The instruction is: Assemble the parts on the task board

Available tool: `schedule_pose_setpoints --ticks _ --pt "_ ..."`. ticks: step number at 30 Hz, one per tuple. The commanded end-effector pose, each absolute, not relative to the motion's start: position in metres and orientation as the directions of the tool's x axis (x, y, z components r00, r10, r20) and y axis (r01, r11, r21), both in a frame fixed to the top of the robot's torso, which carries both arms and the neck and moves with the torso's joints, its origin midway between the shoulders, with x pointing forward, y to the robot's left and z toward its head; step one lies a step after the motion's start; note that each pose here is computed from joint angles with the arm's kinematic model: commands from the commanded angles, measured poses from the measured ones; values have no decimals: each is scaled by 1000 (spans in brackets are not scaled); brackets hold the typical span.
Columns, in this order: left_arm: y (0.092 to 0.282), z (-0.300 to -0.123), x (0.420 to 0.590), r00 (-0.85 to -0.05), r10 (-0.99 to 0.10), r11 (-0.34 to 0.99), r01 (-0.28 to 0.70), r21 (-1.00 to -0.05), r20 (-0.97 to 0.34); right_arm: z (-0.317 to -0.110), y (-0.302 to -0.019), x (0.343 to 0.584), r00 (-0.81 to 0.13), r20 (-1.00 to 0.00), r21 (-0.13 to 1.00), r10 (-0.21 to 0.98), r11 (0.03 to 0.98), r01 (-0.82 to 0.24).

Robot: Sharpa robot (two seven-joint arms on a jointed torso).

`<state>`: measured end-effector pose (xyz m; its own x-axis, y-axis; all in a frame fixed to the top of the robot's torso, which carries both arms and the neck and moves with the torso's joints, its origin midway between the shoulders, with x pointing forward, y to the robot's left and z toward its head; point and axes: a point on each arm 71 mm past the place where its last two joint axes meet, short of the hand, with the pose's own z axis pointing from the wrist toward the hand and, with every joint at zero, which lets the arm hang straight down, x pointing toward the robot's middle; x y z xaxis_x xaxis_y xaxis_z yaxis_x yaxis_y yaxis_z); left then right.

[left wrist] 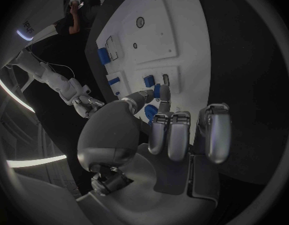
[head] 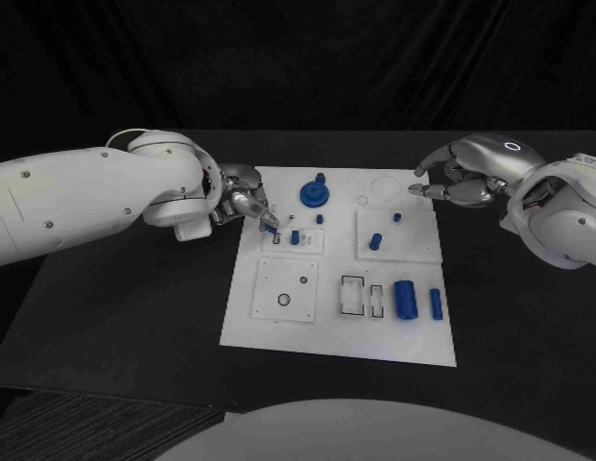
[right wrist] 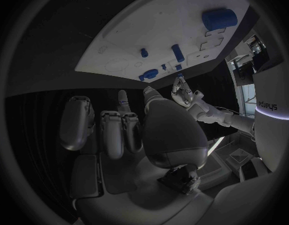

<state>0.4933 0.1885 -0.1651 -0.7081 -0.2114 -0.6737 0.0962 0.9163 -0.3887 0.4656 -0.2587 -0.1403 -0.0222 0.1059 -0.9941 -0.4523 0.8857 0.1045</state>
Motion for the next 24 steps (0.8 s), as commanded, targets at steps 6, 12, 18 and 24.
schedule_pose_setpoints --ticks 6,12,18,24 --pt "183 -166 495 -718 -196 917 107 -385 -668 -142 -258 465 -27 -994 105 104 891 -441" --pt "182 -167 498 -715 -200 917 105 -385 -670 -142 -258 465 -27 -994 105 103 891 -442" --pt "181 -168 499 -719 -195 917 108 -384 -667 -142 -258 465 -28 -994 105 103 891 -441" --pt "180 -171 498 -728 -185 918 111 -380 -660 -143 -258 466 -29 -994 105 103 891 -443"
